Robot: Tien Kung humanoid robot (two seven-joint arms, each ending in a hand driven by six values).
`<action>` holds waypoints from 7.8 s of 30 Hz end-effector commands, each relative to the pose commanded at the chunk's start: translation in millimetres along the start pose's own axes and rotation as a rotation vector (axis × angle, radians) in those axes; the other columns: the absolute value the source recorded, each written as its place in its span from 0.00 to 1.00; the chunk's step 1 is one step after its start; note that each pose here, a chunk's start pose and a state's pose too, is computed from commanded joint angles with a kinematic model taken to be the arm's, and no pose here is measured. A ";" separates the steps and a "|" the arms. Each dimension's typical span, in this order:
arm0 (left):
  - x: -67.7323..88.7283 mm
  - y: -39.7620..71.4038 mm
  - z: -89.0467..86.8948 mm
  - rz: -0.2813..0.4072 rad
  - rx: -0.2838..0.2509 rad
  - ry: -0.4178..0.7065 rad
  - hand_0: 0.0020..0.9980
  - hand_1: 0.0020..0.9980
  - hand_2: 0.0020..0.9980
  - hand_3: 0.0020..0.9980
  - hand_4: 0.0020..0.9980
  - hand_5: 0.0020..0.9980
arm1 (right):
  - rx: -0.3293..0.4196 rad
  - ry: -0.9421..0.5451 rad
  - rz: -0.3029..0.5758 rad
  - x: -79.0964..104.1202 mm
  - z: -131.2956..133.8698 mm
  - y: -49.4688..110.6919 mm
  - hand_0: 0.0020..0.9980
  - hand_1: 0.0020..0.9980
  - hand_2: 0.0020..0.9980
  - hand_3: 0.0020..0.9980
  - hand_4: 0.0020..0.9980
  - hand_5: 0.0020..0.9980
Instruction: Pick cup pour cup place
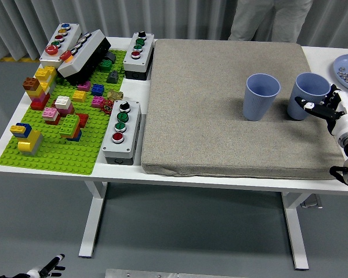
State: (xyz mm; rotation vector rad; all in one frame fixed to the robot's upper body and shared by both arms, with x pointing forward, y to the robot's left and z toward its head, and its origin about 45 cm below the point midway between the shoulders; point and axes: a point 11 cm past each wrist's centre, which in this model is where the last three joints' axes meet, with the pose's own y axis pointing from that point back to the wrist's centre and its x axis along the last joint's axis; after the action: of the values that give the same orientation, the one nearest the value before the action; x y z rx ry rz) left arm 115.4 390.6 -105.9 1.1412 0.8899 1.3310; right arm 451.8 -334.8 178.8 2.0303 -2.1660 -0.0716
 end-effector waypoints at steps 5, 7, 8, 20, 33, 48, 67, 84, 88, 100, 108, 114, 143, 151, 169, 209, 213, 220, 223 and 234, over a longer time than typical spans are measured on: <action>2.6 0.5 -2.2 0.006 0.004 0.006 0.86 0.82 0.89 0.79 0.65 1.00 | 0.031 0.060 -0.009 -2.4 -19.2 -4.5 0.76 0.62 0.51 0.63 0.71 0.00; 3.1 0.6 -2.9 0.007 0.005 0.008 0.86 0.82 0.89 0.79 0.65 1.00 | 0.043 0.072 -0.014 -4.0 -25.6 -5.9 0.76 0.62 0.51 0.63 0.71 0.00; 3.6 0.7 -3.2 0.008 0.006 0.009 0.86 0.82 0.89 0.79 0.65 1.00 | 0.050 0.085 -0.015 -5.0 -29.7 -6.8 0.76 0.62 0.51 0.63 0.71 0.00; 4.9 1.1 -7.3 0.010 0.014 0.017 0.86 0.82 0.89 0.79 0.65 1.00 | 0.085 0.177 -0.004 -10.4 -46.5 -8.4 0.76 0.63 0.51 0.63 0.71 0.01; 4.5 1.1 -8.3 0.009 0.016 0.018 0.86 0.82 0.89 0.79 0.65 1.00 | 0.148 0.361 0.018 -26.3 -61.4 -1.3 0.77 0.64 0.52 0.63 0.72 0.02; 5.2 1.3 -9.2 0.011 0.018 0.017 0.86 0.82 0.89 0.79 0.65 1.00 | 0.197 0.568 0.034 -40.3 -73.1 4.4 0.77 0.64 0.52 0.63 0.72 0.02; 5.6 1.5 -12.1 0.011 0.022 0.018 0.86 0.82 0.89 0.79 0.65 1.00 | 0.245 0.786 0.047 -54.2 -83.5 9.3 0.77 0.64 0.51 0.63 0.71 0.02; 5.9 1.4 -10.2 0.012 0.018 0.019 0.86 0.82 0.89 0.79 0.65 1.00 | 0.272 0.910 0.072 -55.8 -93.1 10.9 0.77 0.64 0.51 0.62 0.71 0.02; 6.1 1.4 -9.8 0.012 0.018 0.019 0.86 0.82 0.89 0.79 0.65 1.00 | 0.280 0.932 0.074 -58.1 -96.2 12.0 0.77 0.64 0.51 0.62 0.71 0.02; 6.3 1.4 -9.2 0.013 0.016 0.020 0.86 0.82 0.89 0.79 0.65 1.00 | 0.281 0.985 0.071 -63.6 -101.2 14.4 0.77 0.64 0.51 0.62 0.71 0.02; 6.4 1.5 -9.4 0.013 0.017 0.020 0.86 0.82 0.89 0.79 0.65 1.00 | 0.282 1.010 0.074 -66.6 -102.5 16.0 0.77 0.64 0.51 0.62 0.70 0.01; 6.4 1.5 -9.9 0.013 0.018 0.021 0.86 0.82 0.89 0.79 0.65 1.00 | 0.295 1.021 0.072 -71.4 -105.3 18.5 0.77 0.64 0.51 0.62 0.70 0.01; 6.7 1.7 -12.2 0.014 0.021 0.022 0.86 0.82 0.89 0.79 0.65 1.00 | 0.334 1.090 0.051 -82.4 -109.8 21.8 0.77 0.64 0.51 0.62 0.70 0.01; 6.7 1.6 -11.7 0.015 0.020 0.023 0.86 0.82 0.89 0.79 0.65 1.00 | 0.342 1.113 0.044 -83.6 -109.6 23.0 0.77 0.64 0.51 0.61 0.70 0.01; 7.3 1.6 -9.2 0.017 0.015 0.027 0.87 0.82 0.89 0.79 0.65 1.00 | 0.349 1.155 0.032 -83.2 -108.2 23.5 0.77 0.64 0.51 0.61 0.70 0.01; 8.1 1.8 -10.7 0.018 0.018 0.028 0.87 0.82 0.89 0.79 0.64 1.00 | 0.359 1.254 0.045 -88.4 -113.2 26.0 0.77 0.64 0.51 0.59 0.70 0.00; 8.0 1.8 -11.7 0.018 0.020 0.029 0.87 0.82 0.89 0.79 0.64 1.00 | 0.360 1.262 0.041 -88.8 -112.7 25.1 0.77 0.64 0.51 0.60 0.70 0.00; 8.0 2.0 -14.3 0.018 0.024 0.031 0.87 0.82 0.89 0.79 0.65 1.00 | 0.363 1.283 0.033 -90.6 -113.4 24.8 0.77 0.64 0.51 0.60 0.70 0.00; 8.1 2.0 -13.8 0.018 0.023 0.031 0.87 0.82 0.89 0.79 0.65 1.00 | 0.362 1.296 0.028 -91.2 -114.0 24.6 0.77 0.64 0.51 0.60 0.70 0.00; 8.4 1.9 -12.2 0.019 0.020 0.031 0.86 0.82 0.89 0.79 0.65 1.00 | 0.371 1.318 0.034 -89.5 -122.0 24.9 0.77 0.64 0.51 0.60 0.70 0.00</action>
State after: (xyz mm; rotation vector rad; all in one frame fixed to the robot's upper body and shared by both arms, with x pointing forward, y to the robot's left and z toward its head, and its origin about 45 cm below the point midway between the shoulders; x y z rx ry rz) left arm 103.8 400.0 -106.0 1.1502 0.9185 1.3609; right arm 451.7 -234.0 294.4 1.3854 -1.3336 1.3246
